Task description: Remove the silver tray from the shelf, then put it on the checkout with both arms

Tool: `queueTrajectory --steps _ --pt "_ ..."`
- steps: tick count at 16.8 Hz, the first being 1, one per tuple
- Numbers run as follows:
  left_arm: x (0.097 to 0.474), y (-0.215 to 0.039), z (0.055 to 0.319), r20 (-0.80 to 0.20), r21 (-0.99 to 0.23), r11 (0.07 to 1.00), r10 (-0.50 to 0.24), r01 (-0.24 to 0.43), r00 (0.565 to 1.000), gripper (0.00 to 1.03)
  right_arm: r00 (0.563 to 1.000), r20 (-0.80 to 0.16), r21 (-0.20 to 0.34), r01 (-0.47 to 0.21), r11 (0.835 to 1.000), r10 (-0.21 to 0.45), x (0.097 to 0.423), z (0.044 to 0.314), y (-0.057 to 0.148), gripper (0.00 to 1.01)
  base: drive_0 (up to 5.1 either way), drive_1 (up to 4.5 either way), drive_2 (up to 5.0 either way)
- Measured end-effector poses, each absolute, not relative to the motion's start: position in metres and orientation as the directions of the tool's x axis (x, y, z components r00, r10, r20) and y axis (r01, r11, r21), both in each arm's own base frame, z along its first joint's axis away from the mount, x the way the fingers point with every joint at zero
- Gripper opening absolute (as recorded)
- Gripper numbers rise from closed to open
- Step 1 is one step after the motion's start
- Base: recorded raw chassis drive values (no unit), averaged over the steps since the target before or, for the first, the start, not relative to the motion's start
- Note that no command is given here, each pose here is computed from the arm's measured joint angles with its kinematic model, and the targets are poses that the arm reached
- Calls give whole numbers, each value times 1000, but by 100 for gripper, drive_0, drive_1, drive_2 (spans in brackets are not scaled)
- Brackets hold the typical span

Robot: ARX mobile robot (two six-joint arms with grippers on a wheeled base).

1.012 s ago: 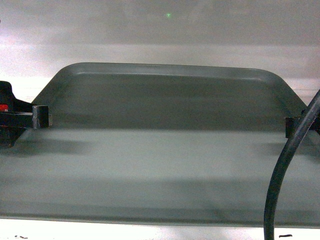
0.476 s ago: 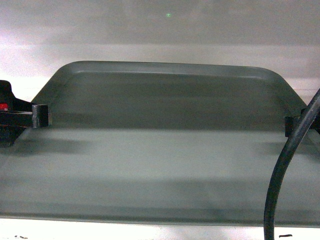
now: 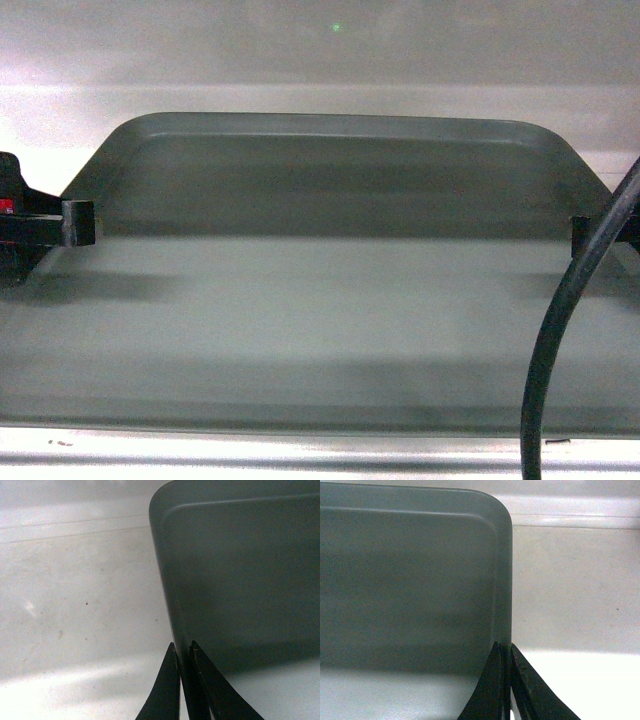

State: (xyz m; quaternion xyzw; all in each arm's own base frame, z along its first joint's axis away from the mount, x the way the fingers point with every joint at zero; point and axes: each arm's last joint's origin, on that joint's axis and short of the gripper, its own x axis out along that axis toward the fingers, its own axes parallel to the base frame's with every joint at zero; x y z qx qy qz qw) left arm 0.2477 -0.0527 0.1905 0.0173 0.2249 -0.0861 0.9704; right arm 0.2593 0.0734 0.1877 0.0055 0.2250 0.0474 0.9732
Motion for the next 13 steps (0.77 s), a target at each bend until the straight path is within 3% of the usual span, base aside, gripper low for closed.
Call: queueTrajectory --steps 13 --pt "248 -52 191 -441 -4 985 -156 172 884 4 896 -433 29 -92 995 95 260 189 74 3 6 -417 429"
